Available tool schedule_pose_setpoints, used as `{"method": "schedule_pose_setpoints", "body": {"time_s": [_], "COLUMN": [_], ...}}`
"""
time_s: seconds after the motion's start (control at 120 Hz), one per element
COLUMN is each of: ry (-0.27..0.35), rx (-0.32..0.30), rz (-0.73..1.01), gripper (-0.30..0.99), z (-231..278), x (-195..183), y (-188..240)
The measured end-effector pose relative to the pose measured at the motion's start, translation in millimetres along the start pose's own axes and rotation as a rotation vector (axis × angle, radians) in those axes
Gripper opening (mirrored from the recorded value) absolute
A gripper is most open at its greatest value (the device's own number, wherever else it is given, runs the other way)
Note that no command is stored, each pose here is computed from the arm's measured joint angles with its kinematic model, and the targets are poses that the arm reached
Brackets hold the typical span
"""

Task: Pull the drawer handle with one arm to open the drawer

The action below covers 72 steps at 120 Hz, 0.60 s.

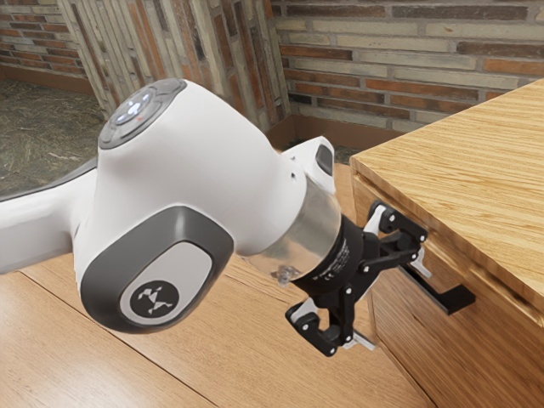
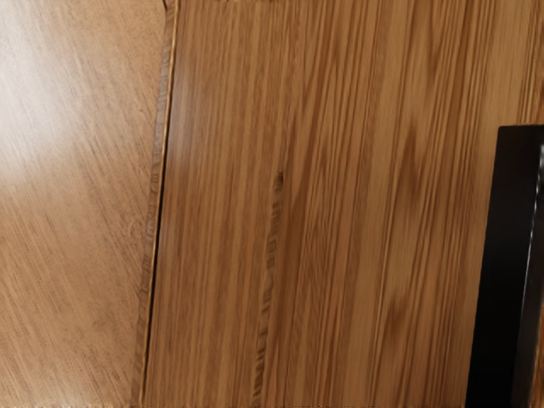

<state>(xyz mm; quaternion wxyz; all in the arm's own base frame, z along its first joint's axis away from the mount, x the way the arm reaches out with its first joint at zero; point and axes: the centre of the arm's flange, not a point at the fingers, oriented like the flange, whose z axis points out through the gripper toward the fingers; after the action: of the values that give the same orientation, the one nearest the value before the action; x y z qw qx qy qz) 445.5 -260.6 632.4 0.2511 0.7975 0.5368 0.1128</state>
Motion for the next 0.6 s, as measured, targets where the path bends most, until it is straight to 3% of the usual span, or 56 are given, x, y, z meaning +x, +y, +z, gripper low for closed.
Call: {"method": "schedule_pose_setpoints", "body": {"time_s": [0.6], "ry": [0.019], "rx": [-0.018], "rz": [-0.027], "gripper": [0.69], "z": [-16], "x": [-2], "y": [-40]}}
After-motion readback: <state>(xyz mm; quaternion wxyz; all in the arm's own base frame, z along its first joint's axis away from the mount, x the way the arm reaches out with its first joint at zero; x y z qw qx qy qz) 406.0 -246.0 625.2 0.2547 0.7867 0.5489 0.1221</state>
